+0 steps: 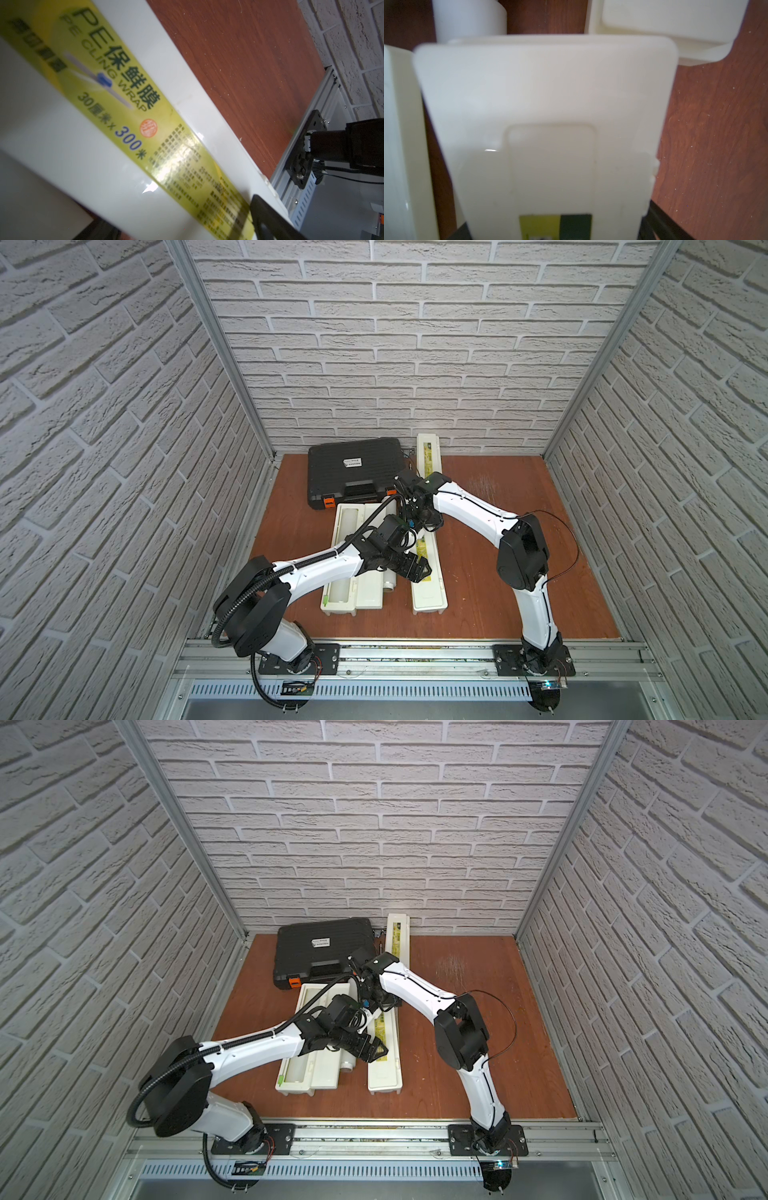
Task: Put plastic wrap rolls into dispensers
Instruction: Close the lid on the plastic wrap cutting box.
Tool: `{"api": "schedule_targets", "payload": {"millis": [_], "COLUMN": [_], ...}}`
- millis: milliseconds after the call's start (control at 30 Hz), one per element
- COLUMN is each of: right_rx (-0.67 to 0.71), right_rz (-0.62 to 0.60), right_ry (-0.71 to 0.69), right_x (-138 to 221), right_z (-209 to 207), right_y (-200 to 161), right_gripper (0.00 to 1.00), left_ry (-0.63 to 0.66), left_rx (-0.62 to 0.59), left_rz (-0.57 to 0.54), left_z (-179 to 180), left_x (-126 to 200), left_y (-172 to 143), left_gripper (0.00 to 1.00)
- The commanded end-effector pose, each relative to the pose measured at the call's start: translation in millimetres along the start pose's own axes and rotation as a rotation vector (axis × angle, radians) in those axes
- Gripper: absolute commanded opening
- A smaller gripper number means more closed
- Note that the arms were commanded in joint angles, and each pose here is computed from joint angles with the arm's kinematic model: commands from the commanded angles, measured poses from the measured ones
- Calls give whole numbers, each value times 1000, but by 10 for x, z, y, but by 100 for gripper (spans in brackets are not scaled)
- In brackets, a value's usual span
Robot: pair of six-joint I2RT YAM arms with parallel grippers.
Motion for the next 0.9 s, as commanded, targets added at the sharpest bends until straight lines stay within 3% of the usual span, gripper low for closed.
{"api": "schedule_targets", "payload": {"millis": [0,633,733,867], "right_rx": [-70,-142,-151,-144], "right_rz": [-110,-110,-101,-89], "right_ry": [66,41,42,57], "right_x": [91,-108,-158,-180], "right_z": [88,-7,-10,-5], "right_y": [194,243,236,238], "right_gripper": [69,72,75,91], "left_ry": [54,93,99,88], "left_rx": [22,68,94,126], "left_rz": [125,269,304,350], "left_z": [115,239,291,327], "left_x": [-139,-237,-251,-308], "left_y": [-253,-391,-453,-524], "left_gripper": [92,90,87,83]}}
Point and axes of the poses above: each gripper's point midway between its finger pads, its own x axis back along the fingers, its own z axis along the line the jaws close on, y = z × x, the point moved 8 cm from there along x, back along the fingers, and after that the axes turned 13 degrees about -x, right-handed, at the moved point
